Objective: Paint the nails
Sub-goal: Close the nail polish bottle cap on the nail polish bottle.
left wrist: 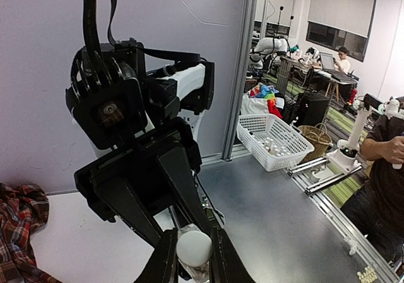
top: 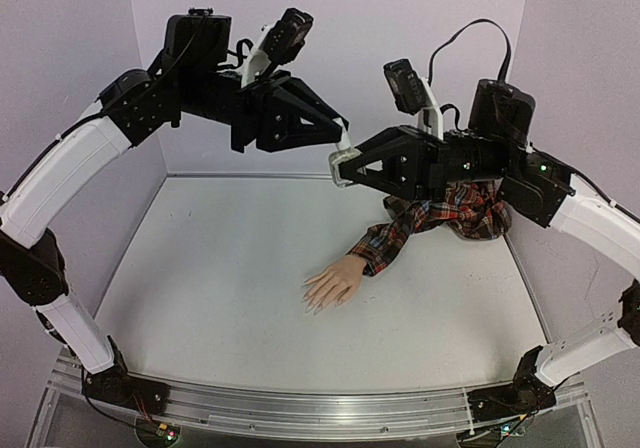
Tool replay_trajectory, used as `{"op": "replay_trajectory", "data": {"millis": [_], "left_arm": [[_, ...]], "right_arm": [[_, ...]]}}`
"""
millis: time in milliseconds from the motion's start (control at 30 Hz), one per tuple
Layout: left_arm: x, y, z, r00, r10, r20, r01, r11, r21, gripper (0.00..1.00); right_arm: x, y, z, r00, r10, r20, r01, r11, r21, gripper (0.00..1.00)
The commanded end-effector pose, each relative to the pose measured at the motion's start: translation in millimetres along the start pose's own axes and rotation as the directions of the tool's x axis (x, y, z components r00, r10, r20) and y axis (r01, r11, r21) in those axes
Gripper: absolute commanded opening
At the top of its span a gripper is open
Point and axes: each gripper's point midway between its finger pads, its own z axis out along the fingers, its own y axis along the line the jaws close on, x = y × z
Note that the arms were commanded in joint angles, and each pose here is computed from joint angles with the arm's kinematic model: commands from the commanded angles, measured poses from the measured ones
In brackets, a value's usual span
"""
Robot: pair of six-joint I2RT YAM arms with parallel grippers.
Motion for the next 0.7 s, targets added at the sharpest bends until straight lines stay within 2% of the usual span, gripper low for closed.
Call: {"op": "replay_trajectory", "data": {"millis": [0, 167, 300, 500, 567, 667], "left_arm": [[80, -9, 39, 0.939, -0.279, -0.2, 0.306, 0.945, 0.118, 0.0], [82, -15, 42, 0.921, -0.322, -0.218, 0.362, 0.915, 0.179, 0.05], [90, -11, 43, 0.909, -0.345, -0.234, 0.387, 0.907, 0.167, 0.04], [84, -3, 41, 0.94, -0.294, -0.173, 0.313, 0.946, 0.09, 0.04], [84, 3, 40, 0.946, -0.284, -0.158, 0.294, 0.955, 0.041, 0.12], [84, 7, 37, 0.953, -0.268, -0.145, 0.269, 0.963, -0.01, 0.35]], "right_arm": [[-56, 6, -19, 0.962, -0.226, 0.157, 0.215, 0.973, 0.082, 0.0], [-49, 6, -18, 0.952, -0.286, 0.105, 0.278, 0.957, 0.085, 0.0], [-53, 5, -21, 0.94, -0.328, 0.097, 0.317, 0.942, 0.114, 0.0], [-57, -5, -20, 0.942, -0.319, 0.105, 0.3, 0.94, 0.164, 0.0], [-57, -9, -20, 0.946, -0.306, 0.108, 0.285, 0.942, 0.177, 0.0], [-53, -13, -19, 0.951, -0.291, 0.103, 0.269, 0.945, 0.186, 0.0]]}}
